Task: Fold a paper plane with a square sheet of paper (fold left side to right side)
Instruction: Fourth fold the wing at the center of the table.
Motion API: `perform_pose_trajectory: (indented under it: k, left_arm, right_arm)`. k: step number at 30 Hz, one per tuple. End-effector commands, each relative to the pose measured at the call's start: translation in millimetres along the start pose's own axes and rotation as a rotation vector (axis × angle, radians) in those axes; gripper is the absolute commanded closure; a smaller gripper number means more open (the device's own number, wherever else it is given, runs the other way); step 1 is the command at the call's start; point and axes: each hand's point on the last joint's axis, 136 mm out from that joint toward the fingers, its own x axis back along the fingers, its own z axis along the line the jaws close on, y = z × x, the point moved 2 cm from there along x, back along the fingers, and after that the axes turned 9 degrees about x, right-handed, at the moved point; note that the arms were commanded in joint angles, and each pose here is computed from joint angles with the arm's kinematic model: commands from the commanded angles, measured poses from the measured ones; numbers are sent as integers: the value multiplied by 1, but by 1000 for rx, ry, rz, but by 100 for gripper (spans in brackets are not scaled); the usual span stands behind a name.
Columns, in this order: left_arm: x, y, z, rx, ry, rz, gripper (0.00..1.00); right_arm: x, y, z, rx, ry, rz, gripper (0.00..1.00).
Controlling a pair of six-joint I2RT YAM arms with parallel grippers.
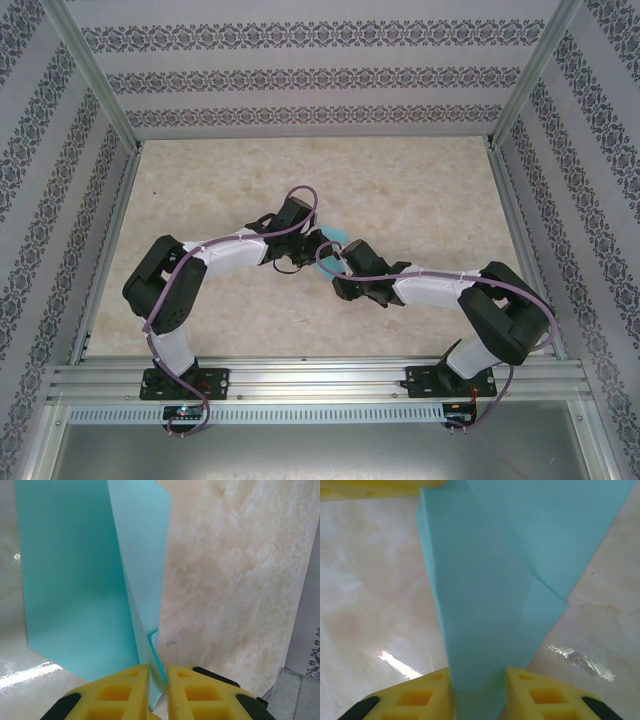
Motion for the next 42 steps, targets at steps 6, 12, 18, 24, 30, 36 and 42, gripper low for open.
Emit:
perform_pose_trajectory:
  k: [6,12,18,24,30,36,42]
  left_arm:
    - [9,4,-16,-30,-14,-19,78]
    - [24,8,-21,-46,-17,-40,72]
    - [35,16,-8,-29,14,-64,67]
    - [51,26,5,-10,18,-96,60]
    - [40,25,16,23,-3,-75,61]
    - [18,18,20,39,-25,-21,64]
    - [-2,14,15,34,-26,12,64]
  right_arm:
    - [-3,7,-1,-5,-18,-20,75]
    - [-7,5,1,-19,2,-15,77]
    - [-9,4,2,-25,8,-15,78]
    - [-9,3,1,-30,8,-12,79]
    - [-9,2,-1,-63,39,-27,81]
    - [-8,3,-2,-106,98,-51,83]
    - [-8,2,-7,-150,140,-64,86]
